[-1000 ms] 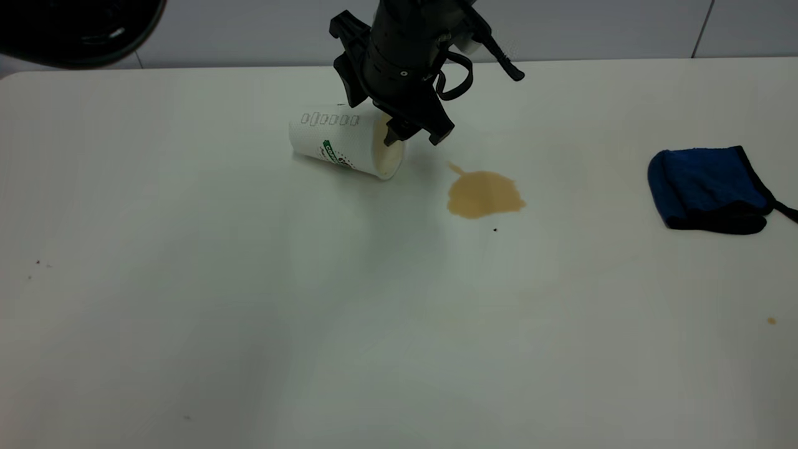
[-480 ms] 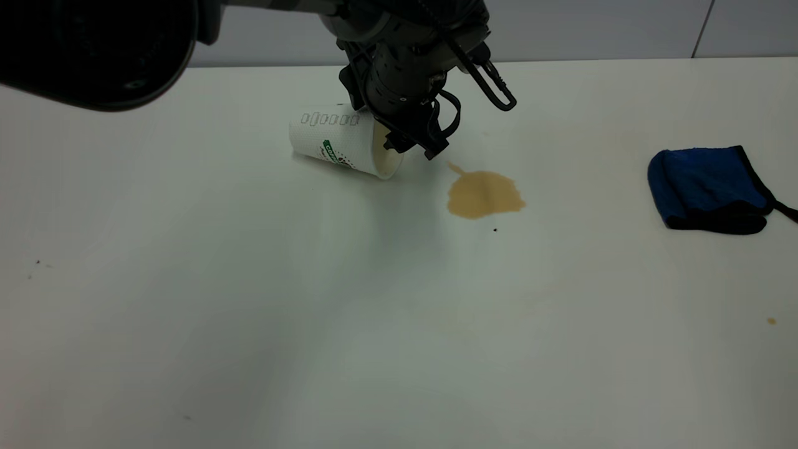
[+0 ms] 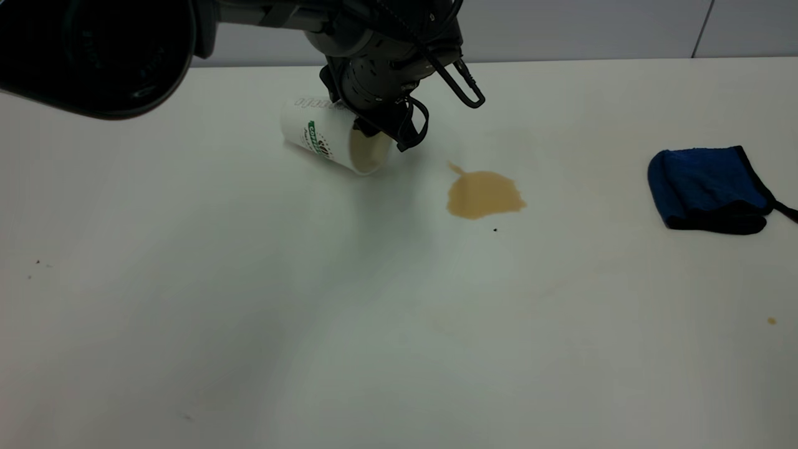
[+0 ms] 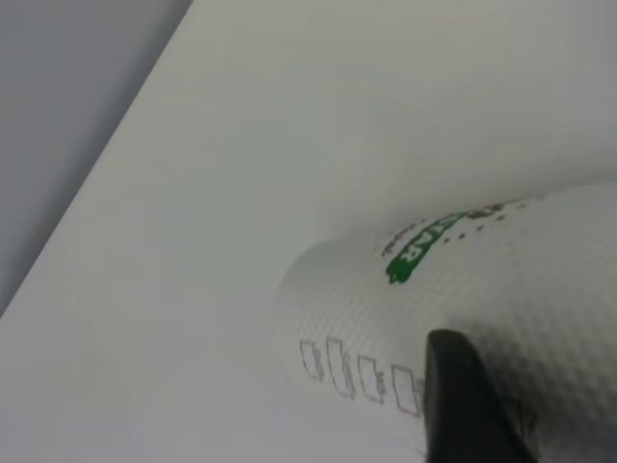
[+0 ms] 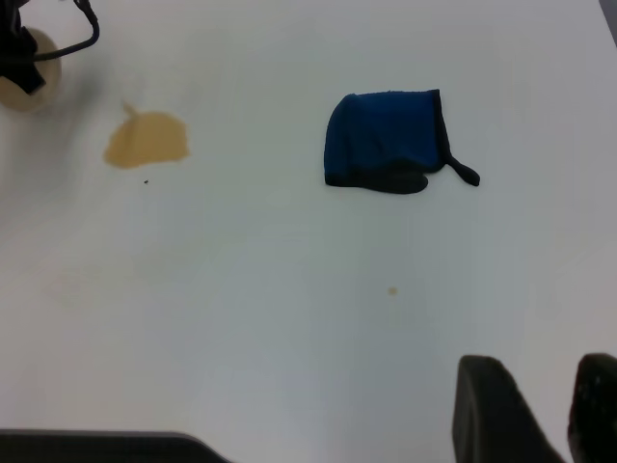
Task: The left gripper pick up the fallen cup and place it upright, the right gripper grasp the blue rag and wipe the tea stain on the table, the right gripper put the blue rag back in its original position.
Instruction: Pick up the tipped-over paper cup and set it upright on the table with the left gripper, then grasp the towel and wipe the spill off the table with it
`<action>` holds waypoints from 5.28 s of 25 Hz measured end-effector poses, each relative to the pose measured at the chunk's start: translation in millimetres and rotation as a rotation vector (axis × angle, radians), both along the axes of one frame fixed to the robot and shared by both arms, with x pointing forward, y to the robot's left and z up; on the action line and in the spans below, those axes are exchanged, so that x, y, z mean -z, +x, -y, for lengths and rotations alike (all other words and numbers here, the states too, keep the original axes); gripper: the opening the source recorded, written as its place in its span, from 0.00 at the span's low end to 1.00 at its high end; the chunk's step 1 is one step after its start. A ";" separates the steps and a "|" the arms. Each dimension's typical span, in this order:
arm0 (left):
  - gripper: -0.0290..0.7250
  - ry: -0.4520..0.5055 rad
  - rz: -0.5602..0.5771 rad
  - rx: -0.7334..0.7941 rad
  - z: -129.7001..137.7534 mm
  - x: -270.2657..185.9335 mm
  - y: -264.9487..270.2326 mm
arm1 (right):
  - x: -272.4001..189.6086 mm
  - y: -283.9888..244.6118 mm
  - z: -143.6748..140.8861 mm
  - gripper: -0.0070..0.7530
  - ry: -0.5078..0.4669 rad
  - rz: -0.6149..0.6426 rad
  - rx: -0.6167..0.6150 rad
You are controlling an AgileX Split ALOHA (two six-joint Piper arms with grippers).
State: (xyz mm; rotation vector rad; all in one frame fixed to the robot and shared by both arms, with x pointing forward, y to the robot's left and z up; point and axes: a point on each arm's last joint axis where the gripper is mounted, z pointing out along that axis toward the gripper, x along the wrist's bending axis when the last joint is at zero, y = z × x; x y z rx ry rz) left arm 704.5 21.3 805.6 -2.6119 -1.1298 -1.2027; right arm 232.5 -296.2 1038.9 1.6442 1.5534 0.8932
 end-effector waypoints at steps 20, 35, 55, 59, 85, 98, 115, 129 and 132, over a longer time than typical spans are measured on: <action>0.05 -0.099 -0.254 0.067 -60.2 -176.1 -0.4 | 0.0 0.0 0.0 0.32 0.000 0.000 0.000; 0.05 -0.546 -0.551 -0.103 -176.8 -140.0 31.7 | 0.0 0.0 0.0 0.32 0.000 0.000 0.000; 0.25 -0.664 -0.602 -0.100 -164.6 -64.5 42.7 | 0.0 0.0 0.0 0.32 0.000 0.000 0.000; 0.49 -0.665 -0.601 -0.099 -164.5 -64.7 42.8 | 0.0 0.0 0.0 0.32 0.000 0.000 0.000; 0.52 -0.784 -0.260 -0.209 -186.4 -320.5 -39.0 | 0.0 0.0 0.0 0.32 0.000 0.000 0.000; 0.36 -0.641 -0.450 -0.390 -224.2 -292.1 -190.4 | 0.0 0.0 0.0 0.32 0.000 0.000 0.000; 0.36 -0.627 -0.413 -0.468 -268.0 -237.5 -363.6 | 0.0 0.0 0.0 0.32 0.000 0.000 0.000; 0.36 -0.822 0.289 -0.413 -275.5 -261.3 -478.3 | 0.0 0.0 0.0 0.32 0.000 0.000 0.000; 0.36 -0.832 0.288 -0.407 -274.2 -247.8 -481.6 | 0.0 0.0 0.0 0.32 0.000 0.000 0.000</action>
